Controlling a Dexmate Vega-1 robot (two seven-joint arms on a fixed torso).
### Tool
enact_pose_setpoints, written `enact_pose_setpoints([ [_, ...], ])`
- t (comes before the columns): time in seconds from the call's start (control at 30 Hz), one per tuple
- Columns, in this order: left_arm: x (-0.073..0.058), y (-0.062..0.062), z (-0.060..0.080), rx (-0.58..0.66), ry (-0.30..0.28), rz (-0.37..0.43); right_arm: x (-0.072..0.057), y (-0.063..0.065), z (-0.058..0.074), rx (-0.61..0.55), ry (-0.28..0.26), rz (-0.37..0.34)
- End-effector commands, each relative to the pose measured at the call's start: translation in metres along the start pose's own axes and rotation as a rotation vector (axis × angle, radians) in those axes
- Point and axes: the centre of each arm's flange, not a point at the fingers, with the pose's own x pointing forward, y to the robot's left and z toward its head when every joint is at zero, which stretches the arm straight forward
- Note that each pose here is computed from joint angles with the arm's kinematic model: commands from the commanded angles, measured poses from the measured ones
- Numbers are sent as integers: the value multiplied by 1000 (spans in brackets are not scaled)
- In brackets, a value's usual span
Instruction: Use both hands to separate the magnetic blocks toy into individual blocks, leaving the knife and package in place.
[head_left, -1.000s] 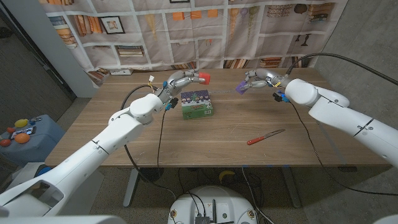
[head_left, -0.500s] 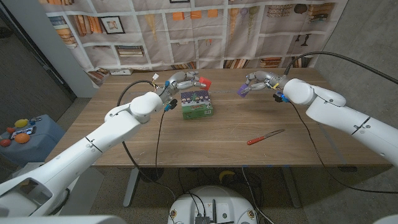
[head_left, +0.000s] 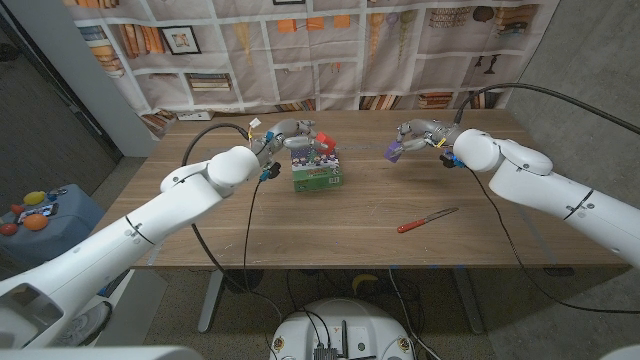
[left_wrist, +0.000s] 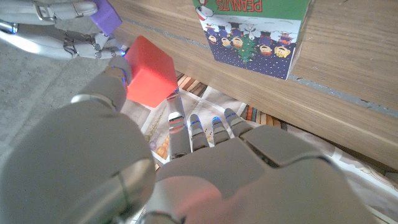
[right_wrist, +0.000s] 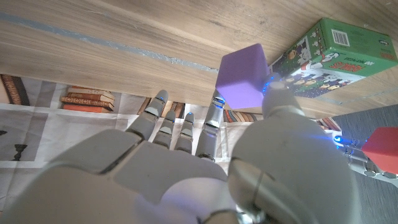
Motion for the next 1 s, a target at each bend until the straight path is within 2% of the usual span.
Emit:
enact_pose_setpoints([
  [0.03,-4,-1,4,121,78,-46,2,8,5,-76,22,42],
  [0.47,-7,-7,13,237,125,-111,7,17,5,-90,32,59],
  [0.7,-5,-16,19,370,137,-165,9,22,6,-111,48,77],
  [1.0,-3,-28,20,443,148,-199,11,27,8,-137,55,93],
])
